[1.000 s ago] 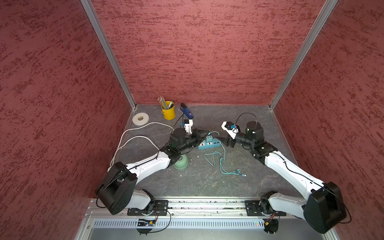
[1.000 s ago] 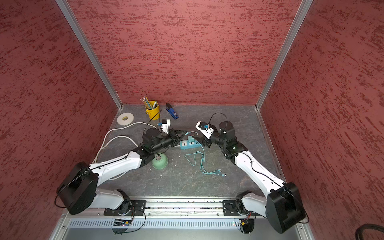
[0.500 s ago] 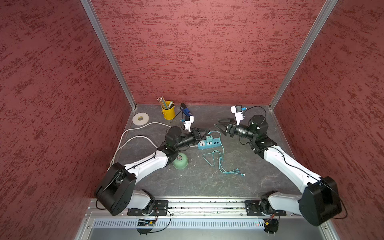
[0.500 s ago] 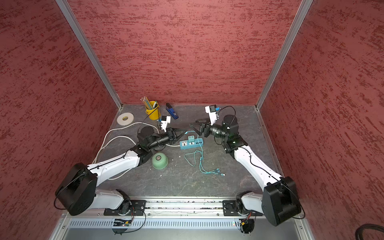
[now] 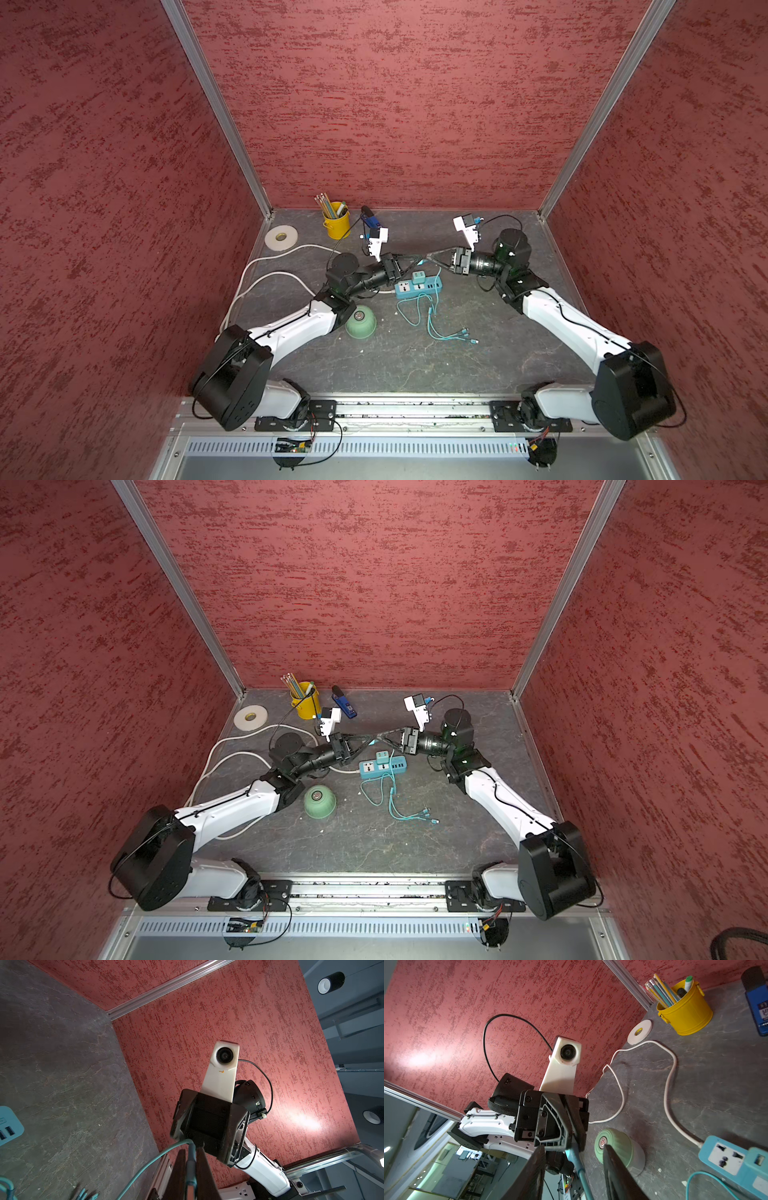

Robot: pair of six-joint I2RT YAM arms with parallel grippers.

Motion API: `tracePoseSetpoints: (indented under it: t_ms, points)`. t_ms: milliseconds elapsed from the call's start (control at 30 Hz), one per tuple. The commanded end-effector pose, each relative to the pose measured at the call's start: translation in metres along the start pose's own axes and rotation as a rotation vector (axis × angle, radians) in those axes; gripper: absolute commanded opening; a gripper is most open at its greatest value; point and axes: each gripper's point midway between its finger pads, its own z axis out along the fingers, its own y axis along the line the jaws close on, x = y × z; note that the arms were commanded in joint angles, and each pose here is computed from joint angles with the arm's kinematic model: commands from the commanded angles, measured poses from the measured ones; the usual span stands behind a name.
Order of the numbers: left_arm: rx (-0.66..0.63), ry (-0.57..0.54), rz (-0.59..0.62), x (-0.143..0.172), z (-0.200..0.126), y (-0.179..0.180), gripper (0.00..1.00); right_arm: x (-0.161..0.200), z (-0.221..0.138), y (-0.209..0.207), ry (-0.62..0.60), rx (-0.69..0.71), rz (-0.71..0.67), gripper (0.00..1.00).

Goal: Charge the cordless meat grinders
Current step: Pick up the charging cable from the center of the board.

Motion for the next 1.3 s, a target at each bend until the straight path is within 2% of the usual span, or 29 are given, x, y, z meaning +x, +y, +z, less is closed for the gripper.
tracePoseSetpoints:
  t_ms: [0, 200, 400, 667, 800, 833, 933, 967, 1067, 1200, 1267]
  points:
    - [0.039, -0.008, 0.015, -0.004, 0.001, -0.007, 0.00, 0.002, 0.000, 0.016, 0.025, -0.088, 0.015, 0.39]
    - [0.044, -0.010, 0.014, -0.004, 0.003, -0.008, 0.00, 0.006, 0.002, 0.016, 0.045, -0.109, 0.035, 0.35]
    - [0.058, -0.005, 0.005, -0.005, 0.007, -0.008, 0.00, 0.009, 0.003, 0.010, 0.057, -0.105, 0.052, 0.25]
    - [0.060, -0.001, -0.005, -0.005, 0.010, -0.005, 0.00, 0.009, 0.005, 0.007, 0.054, -0.106, 0.060, 0.00]
    - [0.053, -0.003, -0.005, -0.005, 0.010, -0.002, 0.00, 0.008, 0.005, 0.007, 0.049, -0.104, 0.058, 0.00]
    - [0.044, -0.008, -0.009, -0.005, 0.009, 0.000, 0.07, 0.008, 0.006, 0.005, 0.047, -0.096, 0.059, 0.00]
    - [-0.010, -0.048, -0.014, -0.010, 0.003, 0.012, 0.51, 0.006, 0.007, -0.007, 0.046, -0.026, 0.049, 0.00]
    - [-0.040, -0.075, -0.013, -0.012, -0.002, 0.019, 0.59, 0.005, 0.008, -0.016, 0.051, 0.024, 0.045, 0.00]
    - [-0.140, -0.166, 0.007, -0.023, -0.021, 0.036, 0.67, 0.005, 0.007, -0.057, 0.088, 0.254, 0.053, 0.00]
    - [-0.303, -0.257, 0.054, -0.036, -0.048, 0.055, 0.67, 0.016, 0.001, -0.120, 0.198, 0.594, 0.080, 0.00]
    - [-0.396, -0.286, 0.062, -0.039, -0.063, 0.066, 0.67, 0.015, -0.002, -0.138, 0.231, 0.699, 0.077, 0.00]
